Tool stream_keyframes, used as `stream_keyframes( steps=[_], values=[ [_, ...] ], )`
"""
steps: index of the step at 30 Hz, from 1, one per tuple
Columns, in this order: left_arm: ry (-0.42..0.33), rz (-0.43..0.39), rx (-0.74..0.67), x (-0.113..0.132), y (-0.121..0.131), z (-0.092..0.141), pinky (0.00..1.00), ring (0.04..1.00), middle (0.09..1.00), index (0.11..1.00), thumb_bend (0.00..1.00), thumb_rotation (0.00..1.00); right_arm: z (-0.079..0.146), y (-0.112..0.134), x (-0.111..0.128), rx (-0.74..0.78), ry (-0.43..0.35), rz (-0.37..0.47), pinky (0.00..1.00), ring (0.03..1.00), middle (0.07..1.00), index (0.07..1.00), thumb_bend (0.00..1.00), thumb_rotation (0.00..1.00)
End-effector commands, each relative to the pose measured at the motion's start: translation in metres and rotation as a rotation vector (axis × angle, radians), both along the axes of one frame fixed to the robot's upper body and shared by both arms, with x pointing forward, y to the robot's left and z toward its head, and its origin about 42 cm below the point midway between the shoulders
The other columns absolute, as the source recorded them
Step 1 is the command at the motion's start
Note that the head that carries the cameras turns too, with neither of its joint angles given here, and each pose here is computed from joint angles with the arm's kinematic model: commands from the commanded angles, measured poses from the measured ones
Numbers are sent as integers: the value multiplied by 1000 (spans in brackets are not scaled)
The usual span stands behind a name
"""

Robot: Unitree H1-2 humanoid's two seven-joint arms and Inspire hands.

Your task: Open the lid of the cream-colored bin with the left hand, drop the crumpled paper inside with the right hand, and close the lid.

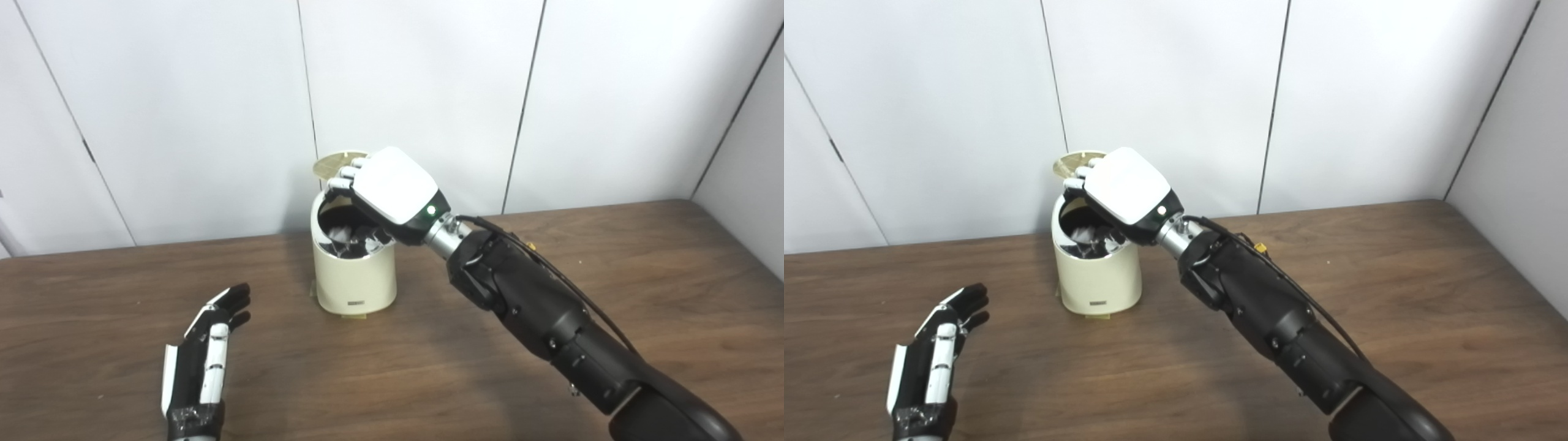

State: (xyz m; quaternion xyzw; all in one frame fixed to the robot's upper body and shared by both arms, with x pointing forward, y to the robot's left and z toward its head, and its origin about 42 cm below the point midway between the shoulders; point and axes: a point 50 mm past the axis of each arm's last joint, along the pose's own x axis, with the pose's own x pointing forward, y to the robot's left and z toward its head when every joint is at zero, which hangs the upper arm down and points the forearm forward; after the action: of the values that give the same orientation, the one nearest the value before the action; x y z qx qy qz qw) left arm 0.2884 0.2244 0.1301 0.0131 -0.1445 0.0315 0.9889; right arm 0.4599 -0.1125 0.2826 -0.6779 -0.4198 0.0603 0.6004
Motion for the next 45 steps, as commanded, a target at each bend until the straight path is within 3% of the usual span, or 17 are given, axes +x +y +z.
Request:
stream_keyframes(
  steps=[1, 12, 17, 18, 19, 21, 29, 36, 38, 42, 45],
  values=[
    [-37, -11, 9, 5, -3, 3, 814, 837, 825, 799, 357, 844, 22, -4, 2, 14, -63, -13, 497, 633, 661, 626, 1000, 55],
    [-42, -12, 8, 5, -5, 4, 808, 831, 822, 796, 332, 842, 24, -5, 0, 32, -68, -10, 478, 616, 659, 620, 981, 67],
    [-36, -8, 6, 5, -4, 4, 800, 826, 817, 792, 336, 830, 20, -7, -5, 92, -135, 40, 410, 514, 565, 535, 956, 13],
    [-36, -8, 7, 5, -4, 4, 799, 826, 816, 792, 332, 828, 19, -8, -6, 105, -148, 51, 395, 494, 541, 505, 699, 80],
    [-37, -9, 7, 5, -4, 4, 800, 827, 817, 792, 329, 827, 17, -9, -7, 116, -161, 57, 386, 479, 526, 494, 611, 102],
    [-36, -10, 10, 5, -4, 4, 805, 829, 819, 795, 332, 834, 15, -11, -9, 144, -183, 70, 364, 456, 529, 464, 542, 21],
    [-36, -11, 11, 6, -4, 3, 808, 822, 820, 794, 337, 840, 16, -24, -23, 302, -242, 72, 353, 457, 526, 451, 517, 0],
    [-39, -20, 12, 6, -2, 3, 798, 813, 820, 795, 335, 835, 26, -42, -54, 471, -258, 79, 341, 440, 516, 457, 518, 0],
    [-40, -17, 15, 6, -2, 3, 790, 815, 818, 794, 330, 842, 25, -51, -61, 505, -256, 77, 350, 444, 514, 455, 519, 0],
    [-38, -12, 15, 6, -2, 4, 786, 820, 815, 790, 320, 843, 15, -73, -78, 619, -146, 21, 336, 432, 523, 466, 518, 0],
    [-37, -16, 13, 5, -2, 4, 801, 827, 819, 794, 333, 835, 2, -88, -92, 676, -76, 6, 267, 448, 525, 461, 516, 0]
  ],
)
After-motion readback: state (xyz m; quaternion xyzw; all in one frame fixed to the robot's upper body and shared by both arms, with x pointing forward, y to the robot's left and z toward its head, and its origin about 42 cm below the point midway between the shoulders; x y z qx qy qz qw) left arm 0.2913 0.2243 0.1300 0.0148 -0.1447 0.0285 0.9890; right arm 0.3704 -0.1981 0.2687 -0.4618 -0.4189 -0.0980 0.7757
